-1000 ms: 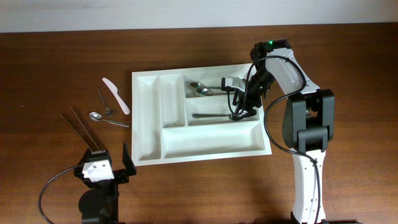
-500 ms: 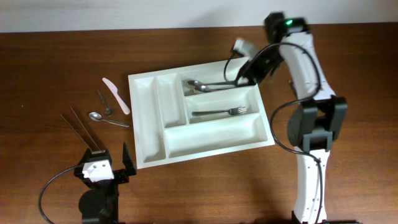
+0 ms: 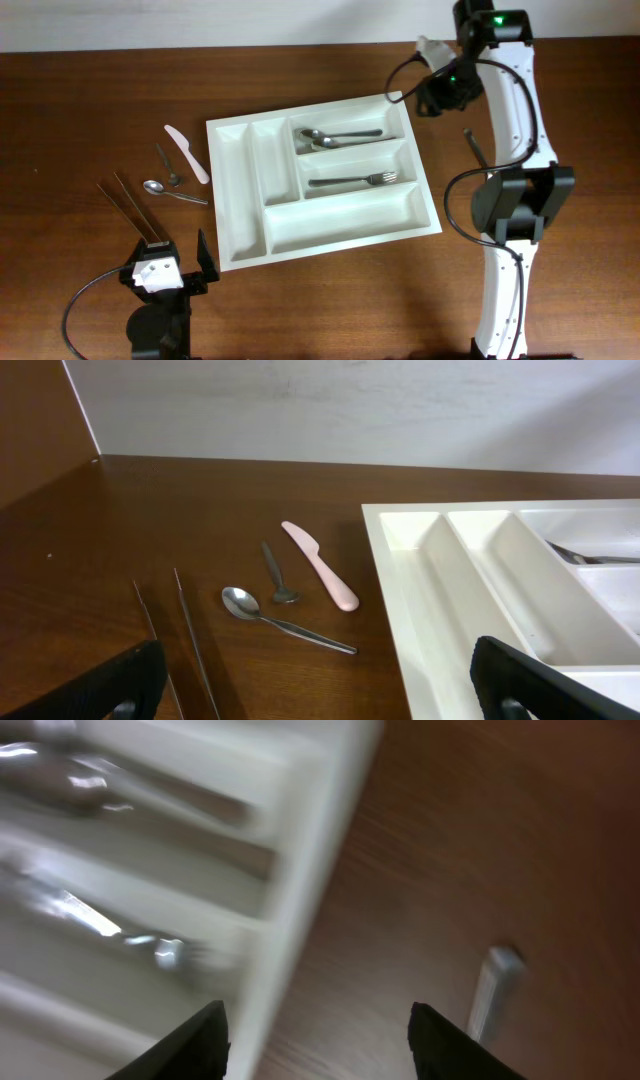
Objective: Pack container
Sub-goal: 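Return the right gripper and grasp the remaining fork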
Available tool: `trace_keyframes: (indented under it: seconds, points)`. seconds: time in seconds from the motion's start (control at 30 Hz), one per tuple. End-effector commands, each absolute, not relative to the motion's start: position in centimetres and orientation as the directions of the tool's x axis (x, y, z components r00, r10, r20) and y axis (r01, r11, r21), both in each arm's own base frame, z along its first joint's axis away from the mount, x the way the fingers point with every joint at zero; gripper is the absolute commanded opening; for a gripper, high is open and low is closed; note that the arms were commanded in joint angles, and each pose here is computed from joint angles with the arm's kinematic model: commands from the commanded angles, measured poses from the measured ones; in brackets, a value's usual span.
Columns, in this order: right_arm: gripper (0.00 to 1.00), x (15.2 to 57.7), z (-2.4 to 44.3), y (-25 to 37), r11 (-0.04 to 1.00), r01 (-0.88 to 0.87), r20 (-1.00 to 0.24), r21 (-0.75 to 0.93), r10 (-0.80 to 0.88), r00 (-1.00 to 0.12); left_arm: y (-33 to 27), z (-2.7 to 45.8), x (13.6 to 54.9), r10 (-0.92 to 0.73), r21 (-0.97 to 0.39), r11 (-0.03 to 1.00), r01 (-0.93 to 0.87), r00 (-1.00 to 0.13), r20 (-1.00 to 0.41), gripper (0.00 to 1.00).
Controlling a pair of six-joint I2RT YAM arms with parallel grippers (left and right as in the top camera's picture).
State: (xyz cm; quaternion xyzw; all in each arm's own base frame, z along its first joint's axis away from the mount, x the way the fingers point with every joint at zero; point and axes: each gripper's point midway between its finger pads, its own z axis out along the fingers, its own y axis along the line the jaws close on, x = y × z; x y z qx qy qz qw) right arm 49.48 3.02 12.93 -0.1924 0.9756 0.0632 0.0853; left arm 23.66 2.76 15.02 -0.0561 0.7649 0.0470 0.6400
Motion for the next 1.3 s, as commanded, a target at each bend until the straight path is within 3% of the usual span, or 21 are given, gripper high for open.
trace_keyframes:
  seconds: [0.0,0.17,0.4,0.83,1.27]
  points:
    - [0.58,48.8,12.3,-3.8,0.994,-0.106,-0.116,-0.038,-0.11,-0.987,2.7,15.0,23.7,-0.011,0.013,0.99,-0.138,-0.17,-0.985,0.99]
    - [0.58,46.6,10.6,-7.2,1.0,0.008,-0.023,-0.017,0.008,-1.0,2.7,15.0,23.7,-0.011,0.013,0.99,-0.138,-0.171,-0.985,0.99]
    - [0.54,43.2,7.6,-8.8,0.999,-0.005,0.134,-0.033,0.0,-0.991,2.7,15.0,23.7,-0.012,0.012,0.99,-0.138,-0.171,-0.985,0.99]
    - [0.52,41.9,2.7,-9.2,1.0,-0.002,0.187,-0.007,0.0,-0.982,2.7,15.0,23.7,-0.012,0.012,0.99,-0.138,-0.171,-0.985,0.99]
    - [0.46,42.9,1.1,-8.9,0.998,-0.052,0.136,0.036,-0.056,-0.989,2.7,15.0,23.7,-0.011,0.013,0.99,-0.138,-0.171,-0.985,0.99]
